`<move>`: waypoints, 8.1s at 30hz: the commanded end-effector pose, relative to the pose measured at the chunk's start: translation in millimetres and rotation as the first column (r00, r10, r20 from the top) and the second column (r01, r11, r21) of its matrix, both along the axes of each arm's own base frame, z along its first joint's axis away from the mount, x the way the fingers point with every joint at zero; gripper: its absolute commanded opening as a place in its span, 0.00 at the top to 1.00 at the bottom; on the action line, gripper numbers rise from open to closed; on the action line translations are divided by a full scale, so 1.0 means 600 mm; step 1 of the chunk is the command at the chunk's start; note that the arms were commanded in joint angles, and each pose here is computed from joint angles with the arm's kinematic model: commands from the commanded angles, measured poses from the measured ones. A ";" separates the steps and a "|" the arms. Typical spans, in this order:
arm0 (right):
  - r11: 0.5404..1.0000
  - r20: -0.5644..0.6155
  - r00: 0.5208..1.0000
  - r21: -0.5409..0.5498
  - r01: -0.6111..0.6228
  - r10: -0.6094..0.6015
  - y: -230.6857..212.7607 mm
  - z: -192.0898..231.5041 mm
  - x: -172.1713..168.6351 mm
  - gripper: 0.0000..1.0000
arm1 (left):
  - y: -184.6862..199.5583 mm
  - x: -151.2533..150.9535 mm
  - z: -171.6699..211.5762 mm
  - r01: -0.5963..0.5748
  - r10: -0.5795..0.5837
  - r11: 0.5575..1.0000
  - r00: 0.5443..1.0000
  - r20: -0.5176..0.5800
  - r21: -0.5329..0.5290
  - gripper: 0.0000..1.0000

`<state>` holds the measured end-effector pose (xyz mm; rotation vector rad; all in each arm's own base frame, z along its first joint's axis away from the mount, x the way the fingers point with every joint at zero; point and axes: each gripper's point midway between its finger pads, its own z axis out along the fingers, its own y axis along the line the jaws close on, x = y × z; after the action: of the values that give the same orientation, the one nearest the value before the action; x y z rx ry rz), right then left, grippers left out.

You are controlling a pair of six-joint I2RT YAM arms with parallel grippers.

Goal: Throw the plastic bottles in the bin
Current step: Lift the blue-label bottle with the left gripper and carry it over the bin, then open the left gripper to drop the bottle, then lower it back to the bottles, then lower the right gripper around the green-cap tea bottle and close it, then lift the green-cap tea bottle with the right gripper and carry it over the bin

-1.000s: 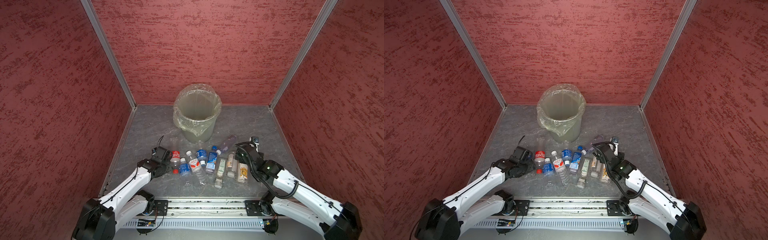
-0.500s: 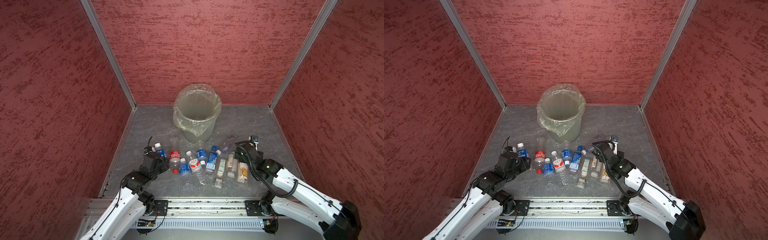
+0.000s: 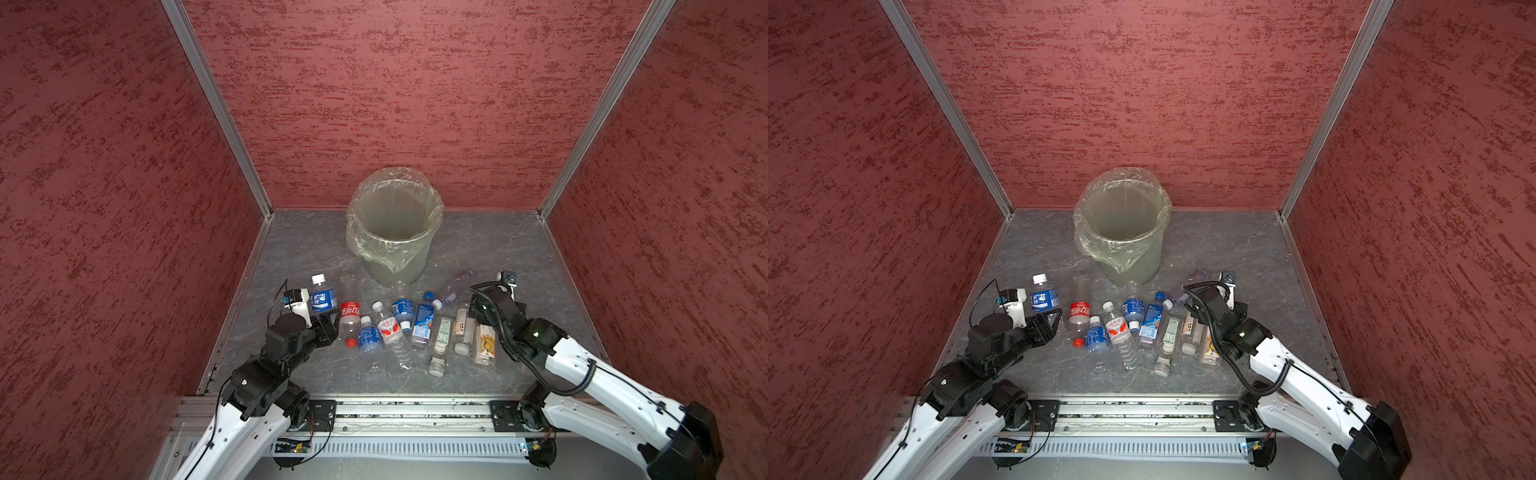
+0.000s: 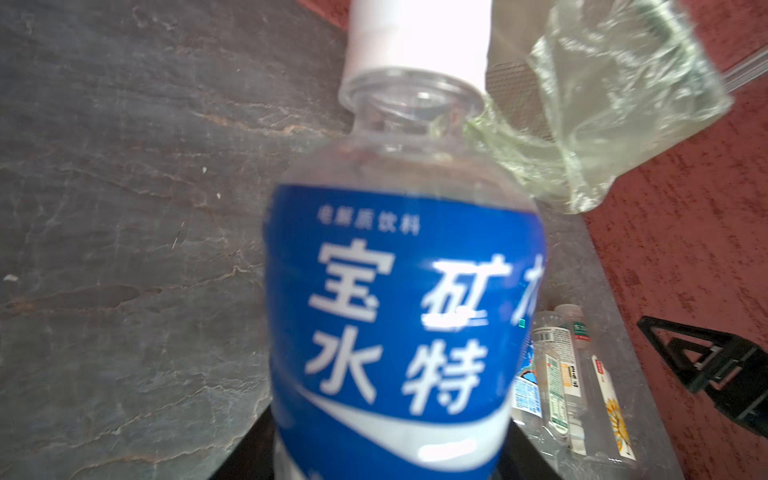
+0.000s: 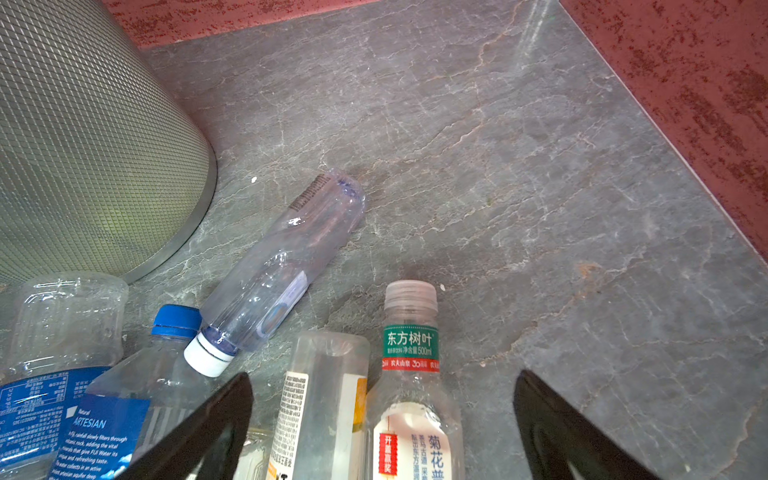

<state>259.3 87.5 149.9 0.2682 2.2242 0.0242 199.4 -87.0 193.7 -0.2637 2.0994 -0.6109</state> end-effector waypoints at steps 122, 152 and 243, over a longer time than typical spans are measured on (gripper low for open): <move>0.996 -0.517 0.855 0.050 0.074 -0.038 0.011 -0.122 -0.113 0.16 | -0.098 0.029 -0.103 0.322 -0.321 0.947 0.946 -0.050 -0.004 0.00; 0.989 -0.582 0.813 0.110 0.099 -0.017 0.015 -0.162 -0.111 0.32 | -0.096 0.032 -0.105 0.312 -0.311 0.950 0.949 -0.053 0.000 0.00; 0.902 0.295 0.880 0.110 -0.417 0.371 0.143 0.236 -0.003 0.60 | -0.082 0.037 -0.113 0.259 -0.258 0.966 0.963 -0.075 0.011 0.00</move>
<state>251.6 168.5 251.8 -0.0719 2.1235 0.4547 220.5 -137.7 125.5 0.0134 2.2330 -0.7530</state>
